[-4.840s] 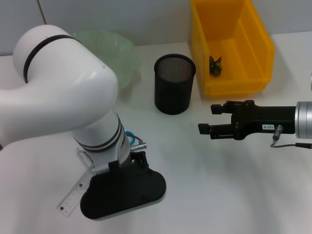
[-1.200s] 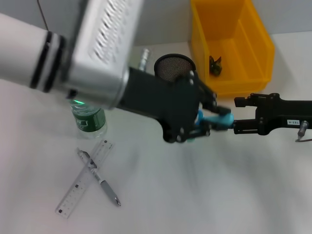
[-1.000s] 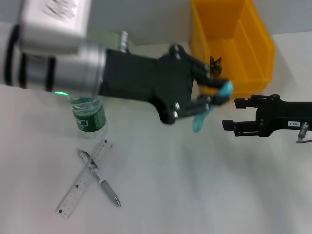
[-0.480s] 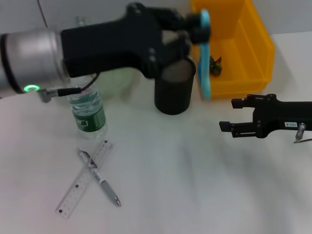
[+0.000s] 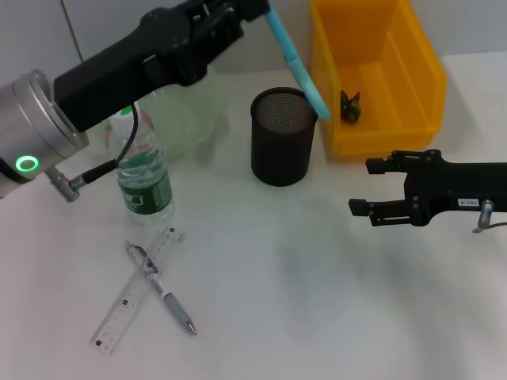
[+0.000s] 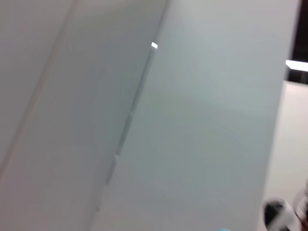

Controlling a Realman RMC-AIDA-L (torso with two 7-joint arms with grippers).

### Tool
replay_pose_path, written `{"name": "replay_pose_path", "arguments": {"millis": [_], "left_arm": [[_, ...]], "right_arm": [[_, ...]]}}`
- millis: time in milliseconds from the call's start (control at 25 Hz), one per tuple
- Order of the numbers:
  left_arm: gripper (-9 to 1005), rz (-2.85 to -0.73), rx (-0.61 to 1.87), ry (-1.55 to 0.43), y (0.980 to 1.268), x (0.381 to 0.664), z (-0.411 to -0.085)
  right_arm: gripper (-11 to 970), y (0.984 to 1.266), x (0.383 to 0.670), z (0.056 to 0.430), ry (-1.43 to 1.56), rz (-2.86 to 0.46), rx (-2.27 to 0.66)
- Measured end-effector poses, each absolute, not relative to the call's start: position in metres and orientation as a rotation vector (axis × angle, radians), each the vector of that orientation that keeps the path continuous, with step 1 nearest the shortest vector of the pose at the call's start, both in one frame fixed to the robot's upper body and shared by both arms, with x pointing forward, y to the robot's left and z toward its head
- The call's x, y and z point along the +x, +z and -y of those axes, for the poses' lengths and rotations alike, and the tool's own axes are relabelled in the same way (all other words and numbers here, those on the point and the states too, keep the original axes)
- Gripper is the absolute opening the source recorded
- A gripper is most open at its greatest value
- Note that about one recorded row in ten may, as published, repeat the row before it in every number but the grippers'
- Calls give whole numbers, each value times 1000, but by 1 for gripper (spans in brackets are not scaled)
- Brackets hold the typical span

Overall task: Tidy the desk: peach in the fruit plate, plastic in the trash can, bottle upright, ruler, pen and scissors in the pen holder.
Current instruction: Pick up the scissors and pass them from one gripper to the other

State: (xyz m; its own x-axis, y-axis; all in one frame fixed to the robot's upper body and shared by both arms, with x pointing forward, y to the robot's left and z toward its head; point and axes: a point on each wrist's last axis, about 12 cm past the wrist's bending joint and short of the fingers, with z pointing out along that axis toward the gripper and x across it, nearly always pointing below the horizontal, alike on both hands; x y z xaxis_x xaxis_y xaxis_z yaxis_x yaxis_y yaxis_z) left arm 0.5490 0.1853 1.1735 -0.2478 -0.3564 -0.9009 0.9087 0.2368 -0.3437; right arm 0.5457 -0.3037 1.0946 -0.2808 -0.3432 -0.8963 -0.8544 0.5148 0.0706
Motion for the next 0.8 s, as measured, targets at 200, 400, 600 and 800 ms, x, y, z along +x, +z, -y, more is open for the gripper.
{"name": "replay_pose_path", "arguments": {"millis": [200, 400, 600, 800], "left_arm": [[190, -1315, 436, -1377, 1163, 546, -189], [190, -1304, 299, -1452, 1152, 542, -190], [190, -1307, 199, -1524, 1141, 539, -183], [190, -1316, 80, -1579, 1132, 538, -181]], "right_arm": [[811, 1097, 545, 301, 711, -1821, -1019], [811, 1098, 544, 300, 701, -1772, -1019], [811, 1098, 541, 299, 712, -1731, -1022], [811, 1096, 538, 300, 714, -1727, -1027]]}}
